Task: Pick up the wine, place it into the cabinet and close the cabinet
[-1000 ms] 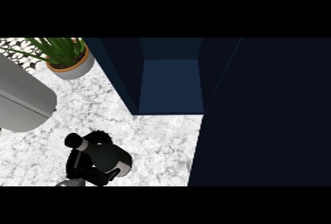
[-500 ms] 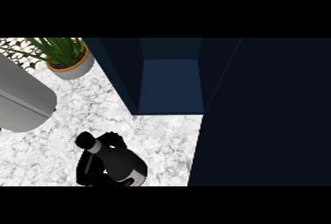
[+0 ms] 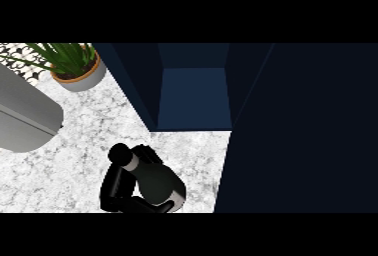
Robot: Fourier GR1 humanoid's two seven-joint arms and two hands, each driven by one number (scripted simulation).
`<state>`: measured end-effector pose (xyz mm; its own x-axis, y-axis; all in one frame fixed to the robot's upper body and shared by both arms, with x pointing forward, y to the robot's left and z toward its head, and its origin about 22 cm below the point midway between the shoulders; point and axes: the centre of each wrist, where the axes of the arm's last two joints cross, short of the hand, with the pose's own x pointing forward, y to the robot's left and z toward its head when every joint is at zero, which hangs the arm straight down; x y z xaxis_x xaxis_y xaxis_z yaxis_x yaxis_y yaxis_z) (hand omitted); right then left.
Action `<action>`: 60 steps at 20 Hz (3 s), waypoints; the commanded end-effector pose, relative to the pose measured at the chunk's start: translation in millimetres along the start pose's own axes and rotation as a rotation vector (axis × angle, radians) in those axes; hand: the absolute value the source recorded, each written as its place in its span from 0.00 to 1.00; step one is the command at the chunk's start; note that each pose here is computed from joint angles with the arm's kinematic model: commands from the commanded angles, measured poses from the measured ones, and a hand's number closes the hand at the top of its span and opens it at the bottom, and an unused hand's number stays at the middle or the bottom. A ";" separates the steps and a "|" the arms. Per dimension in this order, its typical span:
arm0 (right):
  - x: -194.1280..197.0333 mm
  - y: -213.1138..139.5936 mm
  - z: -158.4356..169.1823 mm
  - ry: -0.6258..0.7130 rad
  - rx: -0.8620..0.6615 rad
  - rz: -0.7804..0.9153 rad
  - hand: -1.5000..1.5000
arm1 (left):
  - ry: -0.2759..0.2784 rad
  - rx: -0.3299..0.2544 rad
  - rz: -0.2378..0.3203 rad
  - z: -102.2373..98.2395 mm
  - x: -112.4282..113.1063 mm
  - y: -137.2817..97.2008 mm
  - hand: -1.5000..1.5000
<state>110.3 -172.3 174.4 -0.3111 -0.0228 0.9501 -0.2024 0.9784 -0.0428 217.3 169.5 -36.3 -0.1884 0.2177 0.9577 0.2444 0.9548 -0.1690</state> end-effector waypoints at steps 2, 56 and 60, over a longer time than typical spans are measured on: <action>42.2 -4.7 28.6 -0.072 0.025 -0.069 0.00 | -0.041 0.057 -0.032 -4.6 6.5 -21.2 1.00; 19.5 -15.5 32.7 -0.080 0.054 -0.095 0.00 | 0.145 0.232 -0.262 -211.9 -3.2 -31.0 1.00; 16.6 -19.0 30.1 -0.091 0.070 -0.090 0.00 | 0.162 0.265 -0.252 -212.8 -5.9 -25.2 1.00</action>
<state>102.9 -190.5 154.9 -0.3798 -0.0119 0.9250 -0.2276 0.9704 -0.0809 410.7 99.6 10.2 -0.0738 -0.0640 0.9952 -0.0192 0.9978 0.0628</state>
